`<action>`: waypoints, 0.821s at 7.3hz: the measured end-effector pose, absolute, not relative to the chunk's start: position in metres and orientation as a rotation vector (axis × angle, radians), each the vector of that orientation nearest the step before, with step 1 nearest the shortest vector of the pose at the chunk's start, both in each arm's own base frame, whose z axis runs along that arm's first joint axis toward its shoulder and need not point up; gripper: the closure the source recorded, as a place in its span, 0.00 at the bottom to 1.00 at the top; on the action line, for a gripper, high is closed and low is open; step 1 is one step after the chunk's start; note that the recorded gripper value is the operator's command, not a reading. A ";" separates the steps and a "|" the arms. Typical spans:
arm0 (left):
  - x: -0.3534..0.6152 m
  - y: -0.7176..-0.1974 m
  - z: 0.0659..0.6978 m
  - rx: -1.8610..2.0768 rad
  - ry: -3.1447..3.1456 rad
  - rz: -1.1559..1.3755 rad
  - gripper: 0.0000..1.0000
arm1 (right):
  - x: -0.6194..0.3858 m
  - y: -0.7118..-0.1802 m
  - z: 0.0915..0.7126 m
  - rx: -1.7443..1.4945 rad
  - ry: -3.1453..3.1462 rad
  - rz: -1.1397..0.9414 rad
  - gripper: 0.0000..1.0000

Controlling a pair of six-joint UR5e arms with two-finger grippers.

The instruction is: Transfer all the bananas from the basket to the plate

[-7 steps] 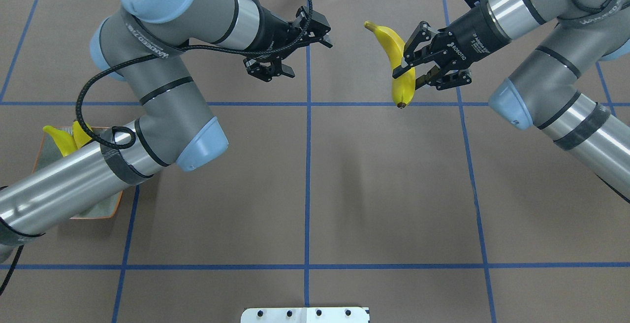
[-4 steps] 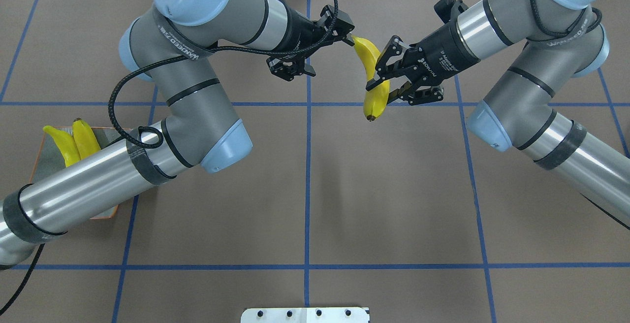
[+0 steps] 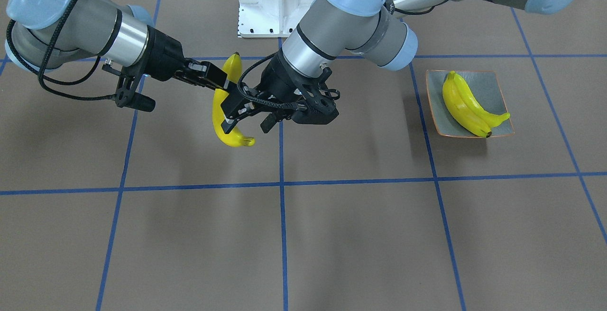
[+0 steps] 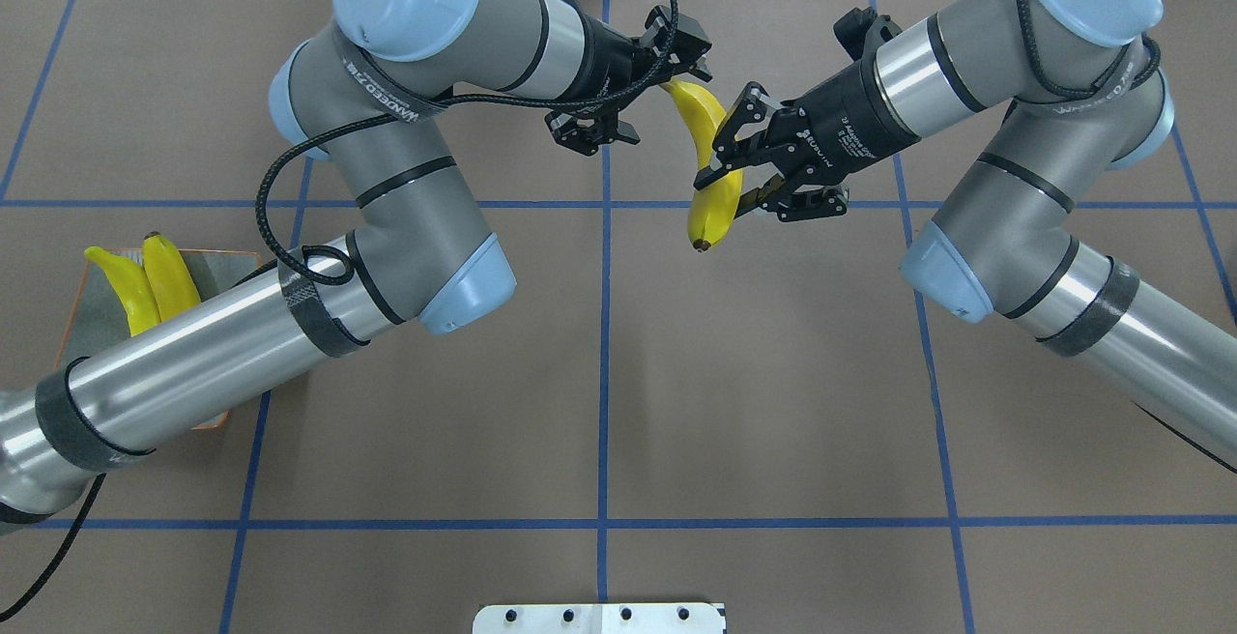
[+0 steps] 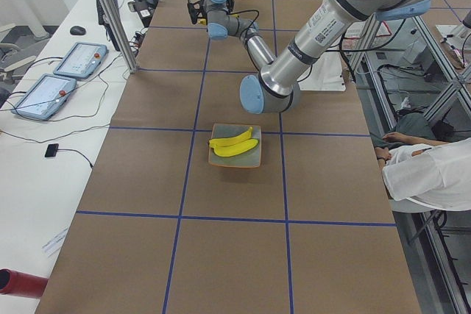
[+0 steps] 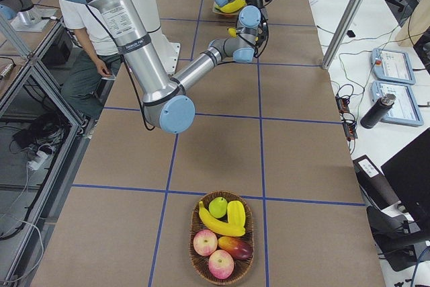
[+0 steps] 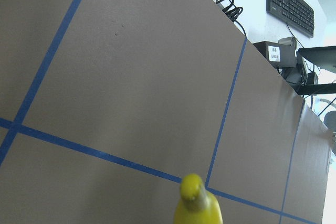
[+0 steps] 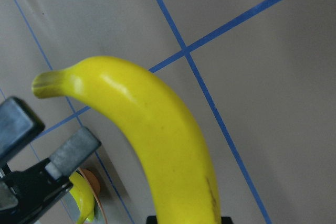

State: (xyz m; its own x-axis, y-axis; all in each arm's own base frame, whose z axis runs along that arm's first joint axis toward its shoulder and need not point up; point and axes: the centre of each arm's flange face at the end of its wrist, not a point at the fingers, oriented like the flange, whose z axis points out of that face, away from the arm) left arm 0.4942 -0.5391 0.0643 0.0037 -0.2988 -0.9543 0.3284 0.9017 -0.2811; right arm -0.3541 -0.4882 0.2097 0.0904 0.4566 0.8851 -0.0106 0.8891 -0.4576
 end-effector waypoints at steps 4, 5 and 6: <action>0.504 -0.542 0.057 0.016 1.488 -0.496 0.22 | -0.359 -0.481 0.193 -0.342 -1.480 0.397 1.00; 0.505 -0.542 0.057 0.014 1.488 -0.496 0.29 | -0.360 -0.480 0.188 -0.332 -1.488 0.404 1.00; 0.507 -0.541 0.057 0.011 1.488 -0.495 0.40 | -0.360 -0.480 0.185 -0.326 -1.495 0.411 1.00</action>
State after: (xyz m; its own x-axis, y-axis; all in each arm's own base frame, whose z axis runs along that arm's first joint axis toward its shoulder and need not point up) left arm 0.5068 -0.5406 0.0568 0.0032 -0.3088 -0.9511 0.3224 0.9007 -0.2914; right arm -0.3601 -0.4800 0.1846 0.0296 0.4557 0.8896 -0.0626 0.8891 -0.4533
